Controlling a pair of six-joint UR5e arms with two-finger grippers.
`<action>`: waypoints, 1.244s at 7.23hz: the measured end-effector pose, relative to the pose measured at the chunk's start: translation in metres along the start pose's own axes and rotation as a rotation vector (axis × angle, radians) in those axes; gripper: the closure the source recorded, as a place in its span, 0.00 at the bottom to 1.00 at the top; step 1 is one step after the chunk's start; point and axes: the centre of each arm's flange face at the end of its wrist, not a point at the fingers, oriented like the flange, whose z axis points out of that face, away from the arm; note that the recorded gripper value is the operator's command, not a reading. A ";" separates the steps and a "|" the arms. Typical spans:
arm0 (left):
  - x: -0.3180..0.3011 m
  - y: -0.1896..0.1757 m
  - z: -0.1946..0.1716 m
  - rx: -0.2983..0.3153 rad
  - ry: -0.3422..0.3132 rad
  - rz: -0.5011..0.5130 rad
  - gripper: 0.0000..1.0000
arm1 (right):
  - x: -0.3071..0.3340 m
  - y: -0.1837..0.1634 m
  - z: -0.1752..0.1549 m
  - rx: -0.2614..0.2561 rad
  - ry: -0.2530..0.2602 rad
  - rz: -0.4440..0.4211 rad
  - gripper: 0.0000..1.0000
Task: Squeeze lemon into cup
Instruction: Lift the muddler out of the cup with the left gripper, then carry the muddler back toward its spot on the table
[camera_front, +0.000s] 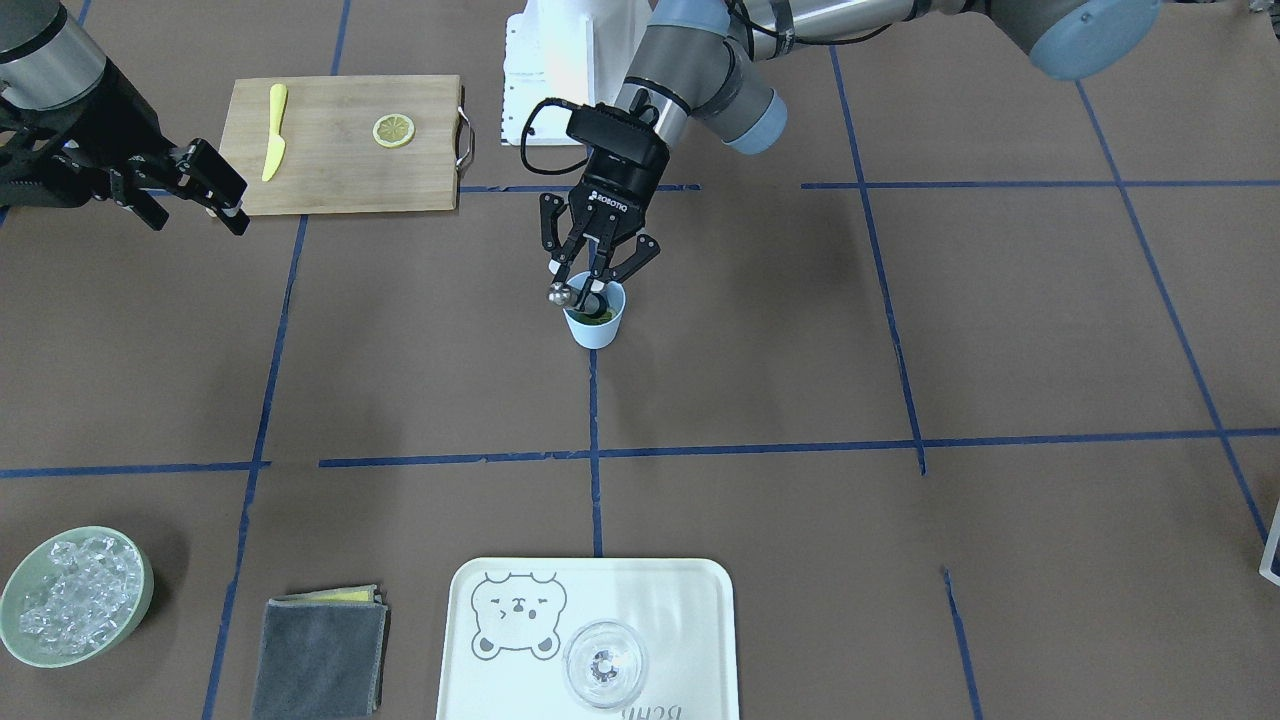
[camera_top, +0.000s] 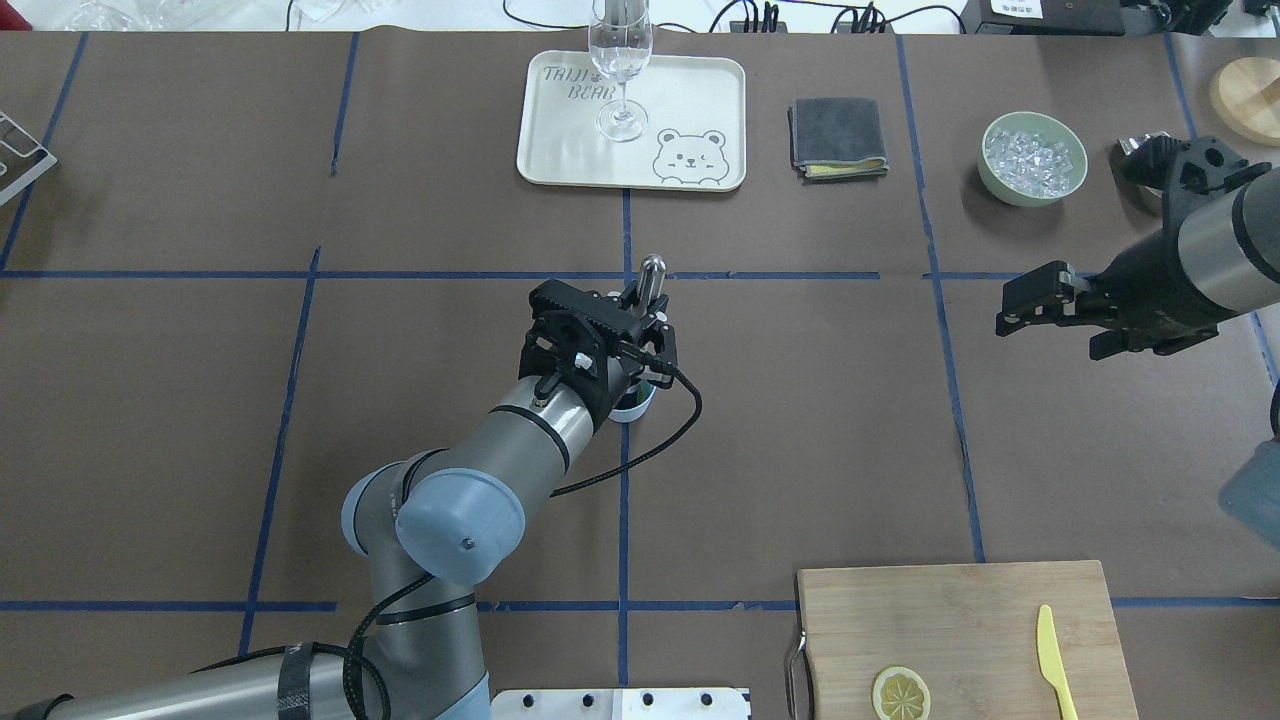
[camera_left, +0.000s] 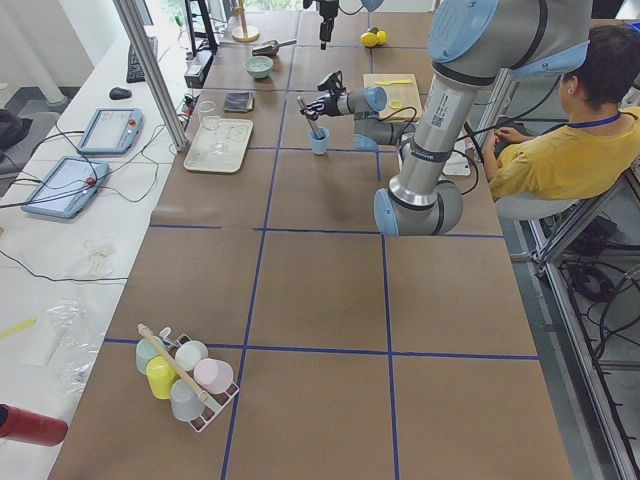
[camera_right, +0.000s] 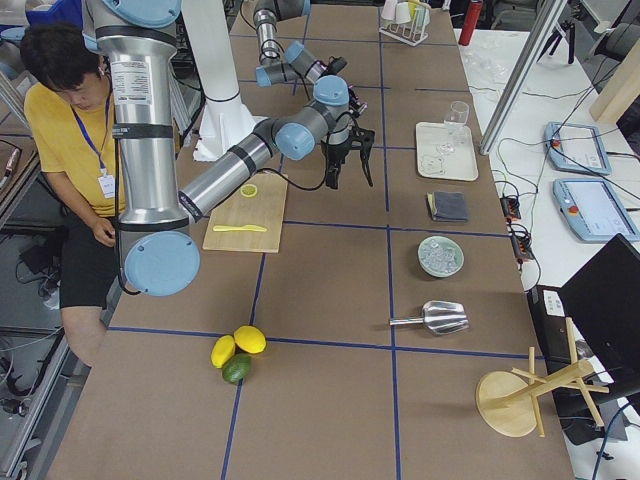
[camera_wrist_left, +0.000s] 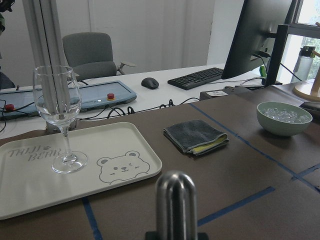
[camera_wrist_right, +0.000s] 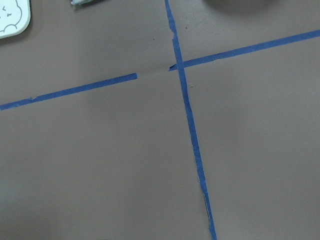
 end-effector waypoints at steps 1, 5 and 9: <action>0.003 -0.014 -0.008 0.019 0.017 -0.003 1.00 | 0.000 0.000 0.000 0.000 -0.001 0.000 0.00; -0.036 -0.111 -0.011 -0.047 0.166 0.068 1.00 | 0.000 0.002 -0.004 0.002 -0.005 -0.001 0.00; -0.104 -0.155 -0.032 -0.511 0.142 0.078 1.00 | 0.000 0.003 -0.005 0.003 -0.005 0.001 0.00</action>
